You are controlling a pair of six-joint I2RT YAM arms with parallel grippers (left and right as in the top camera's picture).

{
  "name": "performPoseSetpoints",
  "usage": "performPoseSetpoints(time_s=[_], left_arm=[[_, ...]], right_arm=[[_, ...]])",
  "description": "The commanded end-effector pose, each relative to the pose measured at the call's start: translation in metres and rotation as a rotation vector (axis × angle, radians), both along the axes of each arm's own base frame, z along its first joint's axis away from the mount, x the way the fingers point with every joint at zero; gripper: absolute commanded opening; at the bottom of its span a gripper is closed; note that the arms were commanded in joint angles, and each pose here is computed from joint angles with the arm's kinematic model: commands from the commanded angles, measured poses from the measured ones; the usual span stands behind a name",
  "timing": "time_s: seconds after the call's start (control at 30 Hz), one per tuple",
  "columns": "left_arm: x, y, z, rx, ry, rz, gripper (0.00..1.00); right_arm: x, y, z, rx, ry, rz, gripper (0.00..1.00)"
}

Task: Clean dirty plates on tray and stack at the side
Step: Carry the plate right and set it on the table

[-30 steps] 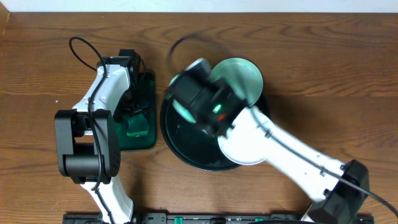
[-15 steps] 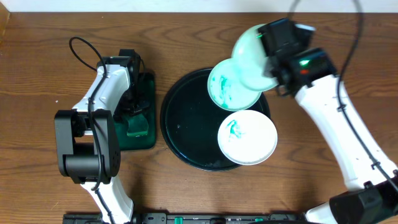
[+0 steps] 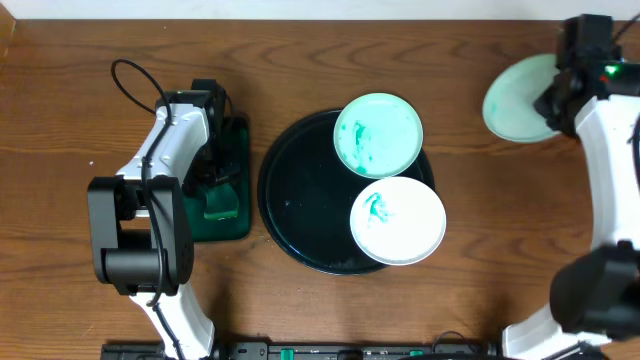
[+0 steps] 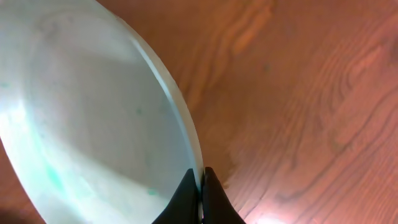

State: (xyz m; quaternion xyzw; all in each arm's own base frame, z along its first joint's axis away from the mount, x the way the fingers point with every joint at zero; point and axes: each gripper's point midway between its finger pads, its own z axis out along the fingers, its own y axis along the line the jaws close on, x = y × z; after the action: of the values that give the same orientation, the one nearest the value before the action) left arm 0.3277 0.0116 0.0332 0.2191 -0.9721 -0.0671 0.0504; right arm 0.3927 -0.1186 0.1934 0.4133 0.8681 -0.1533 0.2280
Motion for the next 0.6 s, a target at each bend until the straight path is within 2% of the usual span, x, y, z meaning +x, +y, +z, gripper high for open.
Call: performPoseSetpoints(time_s=[0.0, 0.3, 0.5, 0.53, 0.57], left_arm=[[0.0, 0.001, 0.002, 0.0, -0.002, 0.001, 0.72], [-0.001, 0.001, 0.003, 0.001, 0.003, 0.001, 0.72], [-0.001, 0.001, 0.003, 0.001, 0.003, 0.001, 0.72], [-0.001, 0.001, 0.003, 0.001, 0.003, 0.001, 0.72], [-0.001, 0.001, 0.003, 0.0, 0.002, 0.001, 0.72]], right_arm=[[0.0, -0.018, -0.035, 0.043, 0.083, -0.037, 0.01], [0.008, -0.038, -0.117, 0.06, 0.267, -0.013, 0.02], [0.0, -0.036, -0.145, 0.079, 0.354, -0.012, 0.01], [-0.002, -0.035, -0.145, 0.081, 0.363, -0.012, 0.08], [-0.004, -0.035, -0.145, 0.081, 0.369, -0.012, 0.24]])
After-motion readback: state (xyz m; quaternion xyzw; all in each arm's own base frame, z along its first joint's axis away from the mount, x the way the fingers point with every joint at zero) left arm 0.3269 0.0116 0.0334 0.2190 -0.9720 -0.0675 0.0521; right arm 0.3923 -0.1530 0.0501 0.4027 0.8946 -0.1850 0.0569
